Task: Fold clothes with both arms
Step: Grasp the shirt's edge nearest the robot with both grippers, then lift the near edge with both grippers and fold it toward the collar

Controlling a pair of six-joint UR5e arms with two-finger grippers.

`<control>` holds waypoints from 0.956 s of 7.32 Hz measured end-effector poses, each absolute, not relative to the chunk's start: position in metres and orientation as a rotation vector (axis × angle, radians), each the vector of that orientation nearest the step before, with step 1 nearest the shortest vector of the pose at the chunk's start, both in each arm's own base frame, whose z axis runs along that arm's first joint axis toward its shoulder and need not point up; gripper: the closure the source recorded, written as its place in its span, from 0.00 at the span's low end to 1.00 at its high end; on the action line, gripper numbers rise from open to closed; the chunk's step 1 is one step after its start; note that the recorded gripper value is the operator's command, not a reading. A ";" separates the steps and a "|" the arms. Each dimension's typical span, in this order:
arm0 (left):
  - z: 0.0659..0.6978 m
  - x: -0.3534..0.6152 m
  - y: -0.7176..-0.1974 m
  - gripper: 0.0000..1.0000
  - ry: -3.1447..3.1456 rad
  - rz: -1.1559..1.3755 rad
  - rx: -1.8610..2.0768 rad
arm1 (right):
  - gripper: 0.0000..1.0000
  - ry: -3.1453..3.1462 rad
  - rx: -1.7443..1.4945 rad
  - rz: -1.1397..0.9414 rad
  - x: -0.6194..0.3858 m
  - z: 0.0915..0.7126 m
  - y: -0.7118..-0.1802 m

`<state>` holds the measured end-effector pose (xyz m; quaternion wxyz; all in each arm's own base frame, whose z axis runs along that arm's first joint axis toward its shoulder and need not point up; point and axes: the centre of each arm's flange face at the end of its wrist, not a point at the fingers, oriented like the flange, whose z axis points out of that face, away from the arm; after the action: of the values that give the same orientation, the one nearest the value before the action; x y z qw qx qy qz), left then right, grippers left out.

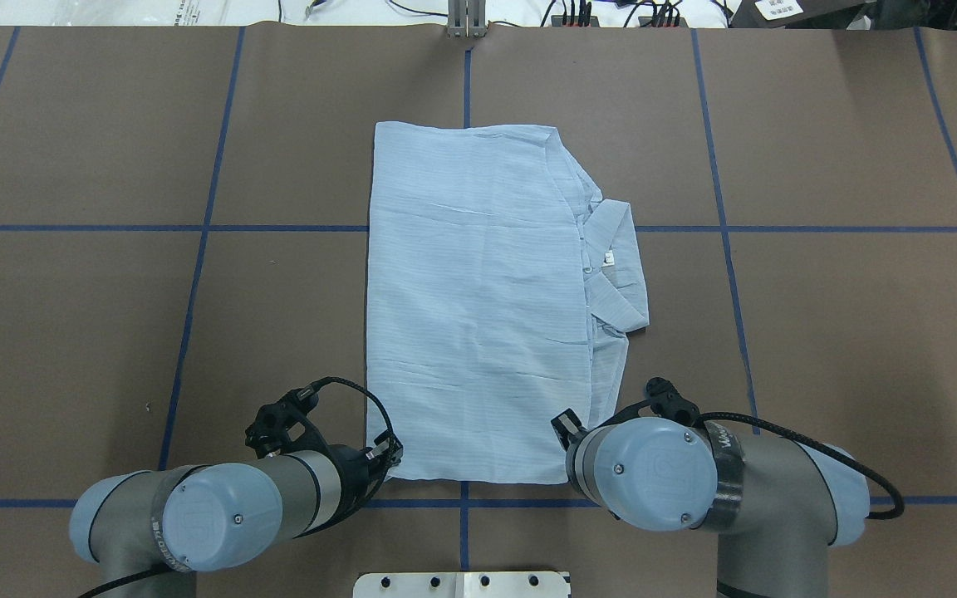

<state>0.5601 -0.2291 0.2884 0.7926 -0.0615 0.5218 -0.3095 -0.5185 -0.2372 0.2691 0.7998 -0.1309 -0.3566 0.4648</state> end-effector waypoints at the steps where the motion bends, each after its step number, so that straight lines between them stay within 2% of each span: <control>1: 0.287 0.559 -0.229 1.00 1.122 -0.667 -0.133 | 1.00 -0.765 -0.281 0.997 -0.518 0.269 -0.237; 4: 0.243 0.524 -0.220 1.00 1.156 -0.665 -0.153 | 1.00 -0.761 -0.294 0.986 -0.503 0.260 -0.221; 7: 0.178 0.458 -0.196 1.00 1.211 -0.703 -0.244 | 1.00 -0.753 -0.368 0.974 -0.457 0.221 -0.164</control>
<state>0.4581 -0.1960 0.1780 0.7580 -0.1119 0.5557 -0.3227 -0.4568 -0.1645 0.2210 0.8005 -0.1717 -0.3510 0.4544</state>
